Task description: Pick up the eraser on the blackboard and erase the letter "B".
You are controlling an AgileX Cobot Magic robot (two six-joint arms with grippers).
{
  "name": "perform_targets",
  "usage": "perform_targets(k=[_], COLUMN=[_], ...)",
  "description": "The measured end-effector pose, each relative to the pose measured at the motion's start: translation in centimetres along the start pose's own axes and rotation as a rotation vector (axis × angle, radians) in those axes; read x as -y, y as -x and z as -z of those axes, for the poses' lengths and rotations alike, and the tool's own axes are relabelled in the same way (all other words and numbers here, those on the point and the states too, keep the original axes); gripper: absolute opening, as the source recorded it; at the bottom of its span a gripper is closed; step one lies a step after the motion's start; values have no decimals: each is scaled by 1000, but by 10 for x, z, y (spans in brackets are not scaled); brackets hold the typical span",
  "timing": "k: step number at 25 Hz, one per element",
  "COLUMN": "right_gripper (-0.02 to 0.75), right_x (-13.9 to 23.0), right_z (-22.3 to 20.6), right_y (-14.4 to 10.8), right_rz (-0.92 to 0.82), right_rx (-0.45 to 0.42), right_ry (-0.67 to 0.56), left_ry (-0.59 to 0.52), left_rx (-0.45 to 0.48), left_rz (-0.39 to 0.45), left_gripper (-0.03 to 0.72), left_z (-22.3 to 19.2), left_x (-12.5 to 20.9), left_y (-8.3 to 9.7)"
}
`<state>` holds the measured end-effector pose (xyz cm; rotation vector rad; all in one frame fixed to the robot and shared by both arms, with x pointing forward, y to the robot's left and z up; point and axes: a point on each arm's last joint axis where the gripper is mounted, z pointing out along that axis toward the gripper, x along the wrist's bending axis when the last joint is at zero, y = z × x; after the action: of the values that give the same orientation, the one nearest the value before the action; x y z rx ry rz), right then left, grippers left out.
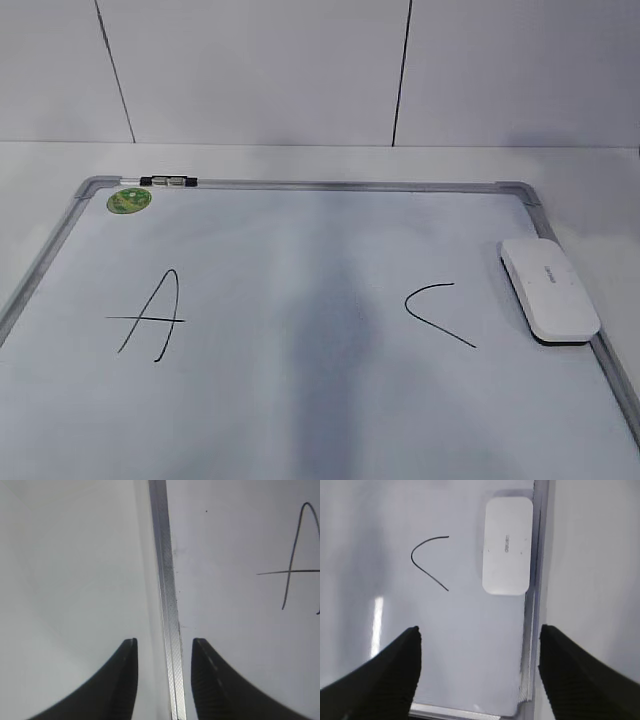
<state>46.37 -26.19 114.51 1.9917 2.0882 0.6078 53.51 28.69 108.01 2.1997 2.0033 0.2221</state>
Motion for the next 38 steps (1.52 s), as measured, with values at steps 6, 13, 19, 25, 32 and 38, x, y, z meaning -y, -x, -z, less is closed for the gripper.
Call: perform_targets(k=[6, 13, 19, 25, 32, 38], right_gripper=[575, 575, 575, 575, 575, 575], right_x=[61, 116, 151, 181, 219, 244], right_z=[20, 47, 58, 46, 22, 18], right_y=[4, 6, 10, 17, 26, 30], right_rz=[7, 23, 38, 53, 117, 146], right_rx=[-1, -11, -3, 36, 73, 77], right_ry=[40, 166, 259, 279, 292, 461], left_ry=[196, 390, 448, 524, 680, 747], left_rx=[24, 28, 36, 41, 40, 36], left_rz=[6, 3, 1, -5, -11, -16], left_gripper=[276, 272, 243, 237, 237, 237], left_z=[68, 120, 123, 110, 91, 60], left_x=[36, 95, 146, 214, 280, 313], left_y=[5, 9, 12, 16, 20, 21])
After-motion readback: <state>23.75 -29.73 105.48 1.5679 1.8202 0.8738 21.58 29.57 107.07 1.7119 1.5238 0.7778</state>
